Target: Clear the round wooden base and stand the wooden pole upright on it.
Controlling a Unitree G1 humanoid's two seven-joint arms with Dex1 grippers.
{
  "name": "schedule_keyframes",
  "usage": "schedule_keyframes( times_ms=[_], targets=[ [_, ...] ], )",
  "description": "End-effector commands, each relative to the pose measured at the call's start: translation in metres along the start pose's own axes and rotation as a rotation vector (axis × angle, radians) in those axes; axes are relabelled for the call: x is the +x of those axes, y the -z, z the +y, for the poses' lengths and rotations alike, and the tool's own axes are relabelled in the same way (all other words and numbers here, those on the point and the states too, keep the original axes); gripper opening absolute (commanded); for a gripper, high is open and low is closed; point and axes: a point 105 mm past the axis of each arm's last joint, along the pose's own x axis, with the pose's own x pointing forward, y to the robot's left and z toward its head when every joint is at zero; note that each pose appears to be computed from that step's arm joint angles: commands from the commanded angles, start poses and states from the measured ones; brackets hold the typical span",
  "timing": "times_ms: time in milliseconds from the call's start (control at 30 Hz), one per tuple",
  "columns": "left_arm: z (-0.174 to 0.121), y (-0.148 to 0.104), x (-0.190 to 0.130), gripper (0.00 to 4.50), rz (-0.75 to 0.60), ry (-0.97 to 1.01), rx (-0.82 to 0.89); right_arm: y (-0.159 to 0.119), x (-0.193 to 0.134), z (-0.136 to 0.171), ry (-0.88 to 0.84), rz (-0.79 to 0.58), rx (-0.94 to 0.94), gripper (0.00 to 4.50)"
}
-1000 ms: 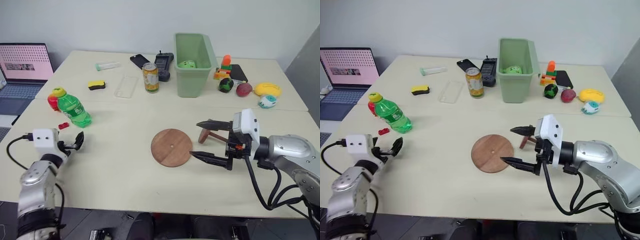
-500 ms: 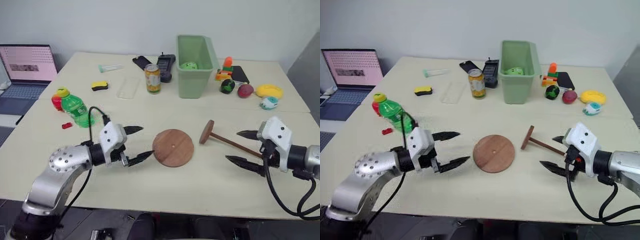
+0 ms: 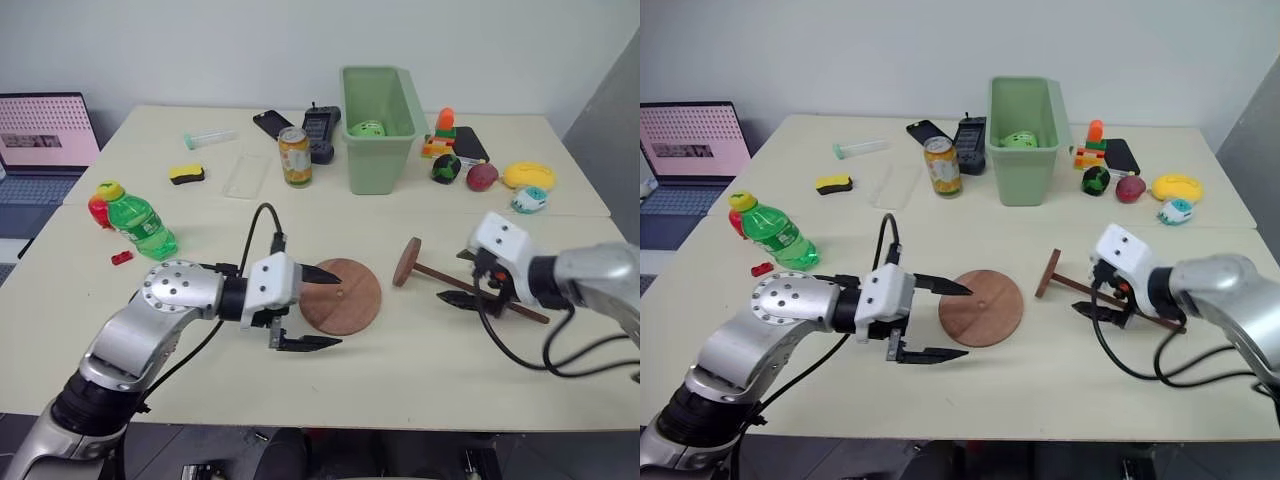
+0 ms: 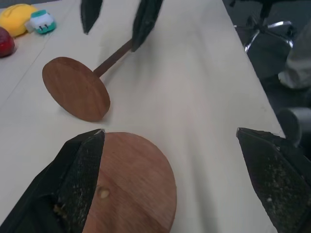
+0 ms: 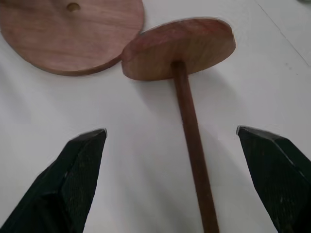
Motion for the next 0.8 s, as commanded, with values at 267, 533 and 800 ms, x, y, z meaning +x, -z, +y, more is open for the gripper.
schedule_keyframes(
  times_ms=[267, 533, 800],
  targets=[
    [0.000, -0.007, 0.022, 4.50, -0.030, -0.017, 0.074, 0.003, 0.023, -0.019, -0.145, 0.255, -0.035, 4.50],
    [-0.005, -0.008, 0.029, 4.50, -0.046, -0.020, 0.063, 0.006, 0.026, -0.031, -0.216, 0.379, -0.105, 4.11],
    [-0.007, -0.010, 0.035, 4.50, -0.059, -0.026, 0.057, 0.010, 0.039, -0.035, -0.263, 0.435, -0.078, 2.31]
  ],
)
